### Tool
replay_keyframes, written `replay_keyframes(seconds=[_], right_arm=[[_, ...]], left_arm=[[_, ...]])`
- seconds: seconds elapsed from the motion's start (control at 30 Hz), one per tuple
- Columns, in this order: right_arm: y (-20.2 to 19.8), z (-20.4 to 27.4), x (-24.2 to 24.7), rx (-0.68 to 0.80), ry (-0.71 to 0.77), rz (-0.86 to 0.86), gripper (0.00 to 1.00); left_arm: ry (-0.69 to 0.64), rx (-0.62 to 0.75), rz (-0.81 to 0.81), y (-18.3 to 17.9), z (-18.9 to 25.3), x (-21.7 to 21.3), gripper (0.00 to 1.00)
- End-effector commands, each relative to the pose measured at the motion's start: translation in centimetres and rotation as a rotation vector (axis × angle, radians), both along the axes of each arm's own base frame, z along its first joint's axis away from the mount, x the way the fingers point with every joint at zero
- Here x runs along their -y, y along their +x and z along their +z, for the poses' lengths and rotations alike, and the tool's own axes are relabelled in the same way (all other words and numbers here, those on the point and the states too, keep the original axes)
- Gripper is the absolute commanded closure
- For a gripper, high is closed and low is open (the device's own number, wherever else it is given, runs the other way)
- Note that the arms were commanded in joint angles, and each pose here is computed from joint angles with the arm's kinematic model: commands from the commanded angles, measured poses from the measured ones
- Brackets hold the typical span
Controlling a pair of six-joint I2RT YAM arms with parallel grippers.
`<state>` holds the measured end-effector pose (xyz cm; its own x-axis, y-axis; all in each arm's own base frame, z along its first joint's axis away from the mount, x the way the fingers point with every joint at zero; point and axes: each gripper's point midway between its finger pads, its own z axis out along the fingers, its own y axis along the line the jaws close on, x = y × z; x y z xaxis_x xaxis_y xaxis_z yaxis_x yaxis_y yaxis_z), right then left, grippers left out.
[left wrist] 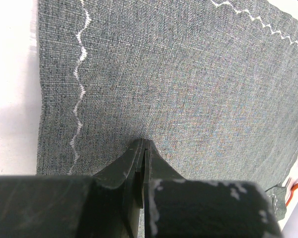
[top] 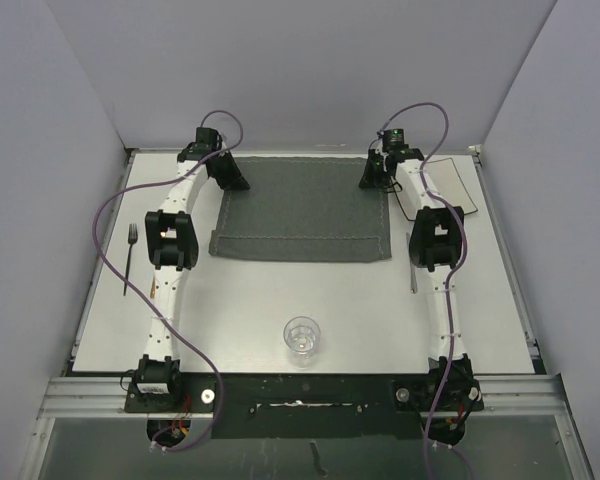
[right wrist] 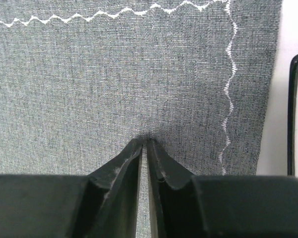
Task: Set the dinner table for one person
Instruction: Flatten out the napkin at the center of the board.
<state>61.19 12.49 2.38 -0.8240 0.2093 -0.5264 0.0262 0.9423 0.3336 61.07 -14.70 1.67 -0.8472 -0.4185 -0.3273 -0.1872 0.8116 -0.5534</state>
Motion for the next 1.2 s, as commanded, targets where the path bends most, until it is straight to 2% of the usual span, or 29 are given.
replay_keyframes(seconds=[0.0, 0.07, 0.17, 0.3, 0.4, 0.47, 0.63, 0.8, 0.93, 1.07, 1.17], right_arm=[[-0.2, 2.5, 0.4, 0.026, 0.002, 0.014, 0.82], [0.0, 4.9, 0.5, 0.066, 0.009, 0.021, 0.73], [0.0, 8.9, 0.6, 0.129, 0.042, 0.043, 0.61], [-0.7, 15.3, 0.4, 0.224, 0.072, 0.077, 0.52], [-2.3, 19.6, 0.8, 0.27, 0.057, 0.085, 0.45], [-3.9, 20.8, 1.7, 0.25, 0.025, 0.074, 0.44], [-10.1, 17.2, 4.4, 0.039, -0.028, 0.042, 0.55], [-16.7, 12.7, 5.5, -0.125, -0.061, 0.086, 0.56], [-20.6, 9.6, 6.3, -0.228, -0.098, 0.083, 0.56], [-22.1, 8.5, 6.4, -0.258, -0.096, 0.072, 0.56], [-22.8, 7.8, 6.8, -0.282, -0.12, 0.051, 0.58]], left_arm=[[0.079, -0.138, 0.012, -2.7, -4.0, -1.7, 1.0], [0.063, -0.12, 0.006, -2.5, -2.8, -1.5, 0.98], [0.015, -0.057, -0.026, -1.9, 0.3, -0.7, 0.87], [-0.149, 0.086, -0.096, -0.7, 5.6, 1.1, 0.76], [-0.182, 0.182, -0.113, -0.6, 10.3, 1.4, 0.72], [-0.198, 0.217, -0.114, -1.0, 13.1, 1.3, 0.72], [-0.221, 0.196, -0.135, -4.5, 16.6, 0.4, 0.72], [-0.16, 0.21, -0.129, -8.6, 17.8, -1.1, 0.71], [-0.046, 0.076, -0.077, -12.2, 16.2, -3.2, 0.7], [0.127, -0.089, -0.012, -15.9, 13.4, -6.2, 0.71], [0.191, -0.164, 0.018, -17.9, 11.4, -7.8, 0.74]])
